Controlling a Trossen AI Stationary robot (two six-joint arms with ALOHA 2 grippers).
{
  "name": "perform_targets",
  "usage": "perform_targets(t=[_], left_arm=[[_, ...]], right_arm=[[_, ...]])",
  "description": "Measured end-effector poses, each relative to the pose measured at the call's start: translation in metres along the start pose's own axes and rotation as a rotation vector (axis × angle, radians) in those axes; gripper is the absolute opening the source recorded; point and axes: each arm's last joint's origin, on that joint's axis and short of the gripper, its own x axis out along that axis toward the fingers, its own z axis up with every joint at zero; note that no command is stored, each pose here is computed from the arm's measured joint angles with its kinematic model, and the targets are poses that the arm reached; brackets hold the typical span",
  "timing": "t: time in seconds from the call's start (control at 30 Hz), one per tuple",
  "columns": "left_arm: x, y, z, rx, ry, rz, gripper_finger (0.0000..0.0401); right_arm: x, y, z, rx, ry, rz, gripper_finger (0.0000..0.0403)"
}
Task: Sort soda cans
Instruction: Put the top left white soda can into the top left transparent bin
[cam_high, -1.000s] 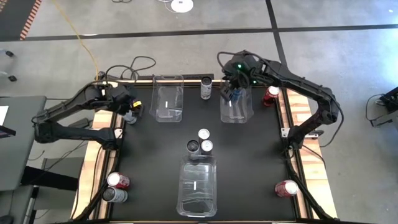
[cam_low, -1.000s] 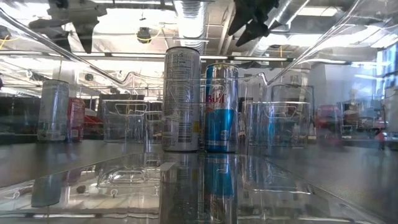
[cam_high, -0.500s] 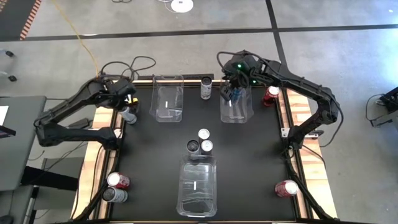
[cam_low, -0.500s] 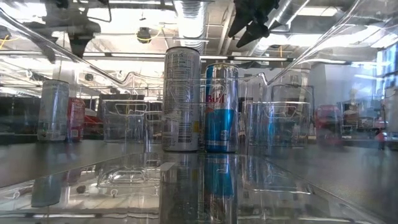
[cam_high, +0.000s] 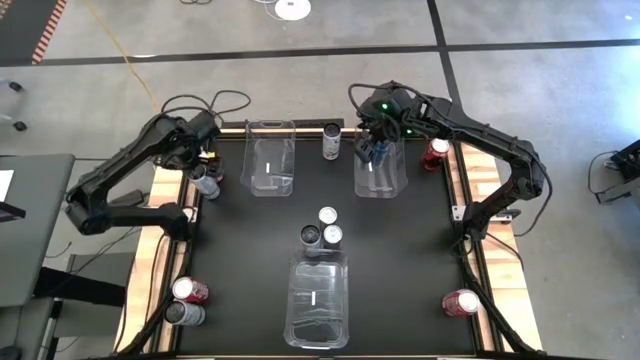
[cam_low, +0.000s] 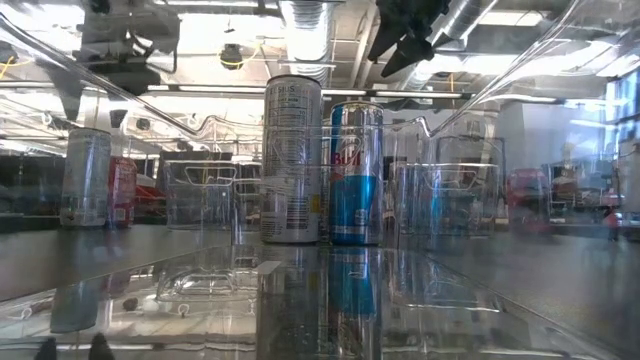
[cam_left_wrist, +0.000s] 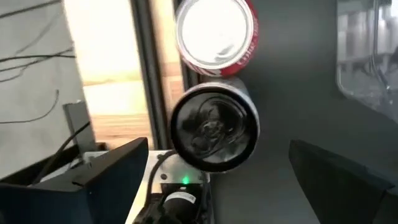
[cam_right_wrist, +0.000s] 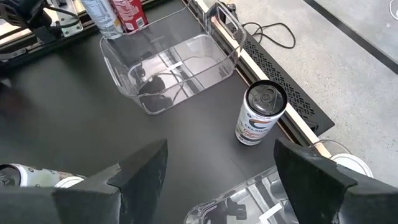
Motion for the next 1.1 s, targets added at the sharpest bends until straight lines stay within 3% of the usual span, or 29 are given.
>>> perform_targets(t=[0.2,0.67,1.1], left_arm=[[0.012,-0.001,0.005,0.033,-0.018,-0.044,0.0385],[0.038,0.002,0.000,0.061,0.065,-0.007,0.0380],[0.040,0.000,0.003,0.056,-0.010,-0.041,0.0287]], right_arm=[[0.000,-0.002,-0.001,-0.023,0.007,-0.006,0.0313],[0.000,-0.018,-0.005,0.003,0.061,-0.047,0.0313],[0.000,-0.017,-0.006,0.023,0.073,-0.047,0.0313]])
